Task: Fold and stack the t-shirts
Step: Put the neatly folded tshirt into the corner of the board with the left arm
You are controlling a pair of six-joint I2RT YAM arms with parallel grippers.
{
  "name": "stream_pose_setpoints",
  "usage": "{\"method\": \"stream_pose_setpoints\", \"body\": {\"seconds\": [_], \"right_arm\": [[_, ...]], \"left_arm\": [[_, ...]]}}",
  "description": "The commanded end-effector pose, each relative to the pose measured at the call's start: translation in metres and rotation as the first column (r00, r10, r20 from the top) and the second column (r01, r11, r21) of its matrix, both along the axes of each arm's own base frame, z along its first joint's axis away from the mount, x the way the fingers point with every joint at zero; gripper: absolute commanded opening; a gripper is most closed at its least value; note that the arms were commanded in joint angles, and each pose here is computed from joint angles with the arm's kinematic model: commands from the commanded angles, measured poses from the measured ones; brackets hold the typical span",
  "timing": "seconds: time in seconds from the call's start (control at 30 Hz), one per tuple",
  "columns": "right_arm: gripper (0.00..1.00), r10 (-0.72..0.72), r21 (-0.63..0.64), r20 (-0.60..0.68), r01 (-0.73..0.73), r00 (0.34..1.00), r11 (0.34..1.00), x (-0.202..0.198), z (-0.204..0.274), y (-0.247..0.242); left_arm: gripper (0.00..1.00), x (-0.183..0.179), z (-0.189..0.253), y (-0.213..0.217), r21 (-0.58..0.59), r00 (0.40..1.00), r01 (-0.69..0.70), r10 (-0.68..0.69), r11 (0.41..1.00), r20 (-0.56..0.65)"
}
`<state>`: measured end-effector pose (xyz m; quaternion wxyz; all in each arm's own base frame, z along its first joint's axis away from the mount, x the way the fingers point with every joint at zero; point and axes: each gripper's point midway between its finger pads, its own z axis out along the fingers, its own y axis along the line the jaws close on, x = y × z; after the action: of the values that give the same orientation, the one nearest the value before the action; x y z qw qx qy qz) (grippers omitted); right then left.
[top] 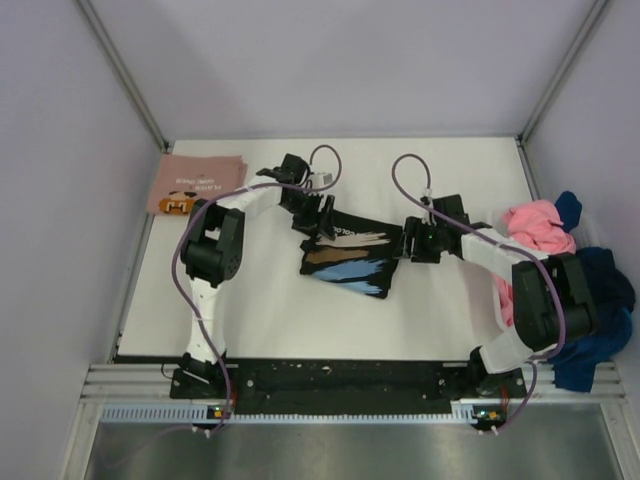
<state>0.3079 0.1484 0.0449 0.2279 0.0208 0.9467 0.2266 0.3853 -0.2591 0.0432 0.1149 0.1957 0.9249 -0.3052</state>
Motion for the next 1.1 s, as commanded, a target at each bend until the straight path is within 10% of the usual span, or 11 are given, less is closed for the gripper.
{"method": "stream_pose_setpoints", "body": {"seconds": [0.0,0.17,0.57,0.83,0.87,1.07], "right_arm": [[0.57,0.008,0.064,0.071,-0.013,0.997,0.998,0.011,0.017,0.014],[0.57,0.006,0.047,0.117,-0.011,0.993,0.999,0.014,0.031,0.01],[0.68,0.036,0.02,0.251,-0.043,0.967,0.999,0.009,0.081,0.002],[0.75,0.046,-0.071,0.283,-0.027,0.958,0.997,0.004,0.089,-0.015],[0.98,0.046,-0.074,0.285,-0.025,0.957,0.997,0.004,0.089,-0.015],[0.99,0.05,-0.087,0.281,-0.027,0.958,0.996,0.002,0.086,-0.018]], "left_arm": [[0.63,-0.007,-0.009,-0.015,-0.08,0.995,-0.008,0.0,0.997,-0.102],[0.0,-0.009,0.006,-0.02,-0.16,0.993,-0.001,-0.018,0.987,-0.12],[0.0,0.009,0.041,0.051,-0.188,0.991,-0.133,0.131,0.973,-0.02],[0.0,0.058,0.057,0.152,0.004,0.941,-0.298,0.293,0.955,0.169],[0.0,0.064,0.061,0.163,0.031,0.935,-0.302,0.29,0.953,0.205],[0.0,0.093,0.086,0.211,0.223,0.899,-0.315,0.216,0.922,0.381]]}}
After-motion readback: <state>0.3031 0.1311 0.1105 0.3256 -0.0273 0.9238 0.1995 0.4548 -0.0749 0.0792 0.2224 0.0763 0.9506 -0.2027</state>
